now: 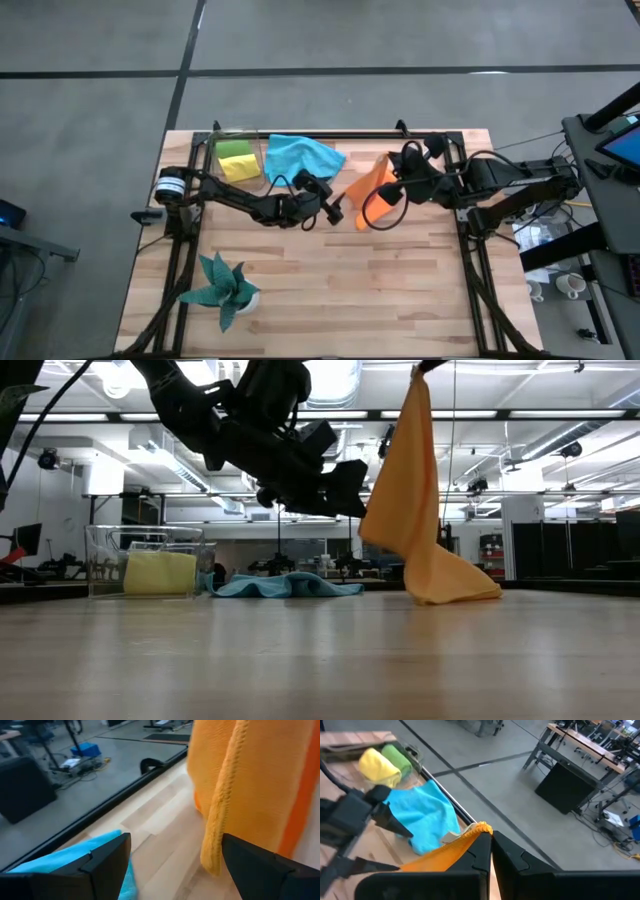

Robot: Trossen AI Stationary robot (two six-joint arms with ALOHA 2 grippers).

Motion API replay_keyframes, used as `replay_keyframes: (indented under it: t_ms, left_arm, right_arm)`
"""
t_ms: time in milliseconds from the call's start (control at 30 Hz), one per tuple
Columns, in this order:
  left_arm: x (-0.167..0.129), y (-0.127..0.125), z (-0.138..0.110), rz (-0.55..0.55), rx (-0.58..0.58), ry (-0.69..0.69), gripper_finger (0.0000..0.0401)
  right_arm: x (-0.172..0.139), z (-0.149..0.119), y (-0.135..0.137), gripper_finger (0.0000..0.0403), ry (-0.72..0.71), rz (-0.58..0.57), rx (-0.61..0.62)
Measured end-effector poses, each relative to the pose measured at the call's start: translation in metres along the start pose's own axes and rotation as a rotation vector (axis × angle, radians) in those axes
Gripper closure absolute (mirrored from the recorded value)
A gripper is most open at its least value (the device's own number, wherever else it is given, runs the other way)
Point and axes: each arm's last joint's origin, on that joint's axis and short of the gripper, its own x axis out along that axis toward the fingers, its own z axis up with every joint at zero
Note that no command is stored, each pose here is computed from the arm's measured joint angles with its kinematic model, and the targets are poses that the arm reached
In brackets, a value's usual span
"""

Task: Roll microfiber towels into tight, uniform cylinder then place into a basket
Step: Fold the orange microfiber towel

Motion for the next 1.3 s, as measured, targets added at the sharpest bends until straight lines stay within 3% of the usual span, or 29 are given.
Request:
replay_keyframes:
  t_ms: [333, 567, 767, 933, 1233, 1300]
  left_arm:
    - [0.004, -0.002, -0.004, 0.025, -0.063, -0.016, 0.0109]
    - [0.028, -0.020, -0.028, 0.009, -0.042, 0.010, 0.0109]
    - [0.029, -0.023, -0.021, 0.021, -0.012, -0.022, 0.0123]
    - [0.025, -0.021, -0.013, 0.031, -0.007, -0.025, 0.0189]
    - [0.020, -0.017, -0.013, 0.033, 0.063, 0.000, 0.0378]
    - [0.016, -0.014, -0.012, 0.038, 0.082, 0.019, 0.0393]
  right_arm:
    - [0.001, 0.005, 0.003, 0.0394, -0.036, 0.018, 0.099]
    - [0.001, 0.006, 0.005, 0.0394, -0.032, 0.071, 0.117]
    - [0.001, 0.005, 0.005, 0.0394, -0.031, 0.070, 0.107]
    - [0.001, 0.005, 0.005, 0.0394, -0.029, 0.070, 0.103]
    - [0.001, 0.004, 0.005, 0.0394, -0.025, 0.068, 0.090]
    - [0.001, 0.003, 0.005, 0.0394, -0.017, 0.065, 0.070]
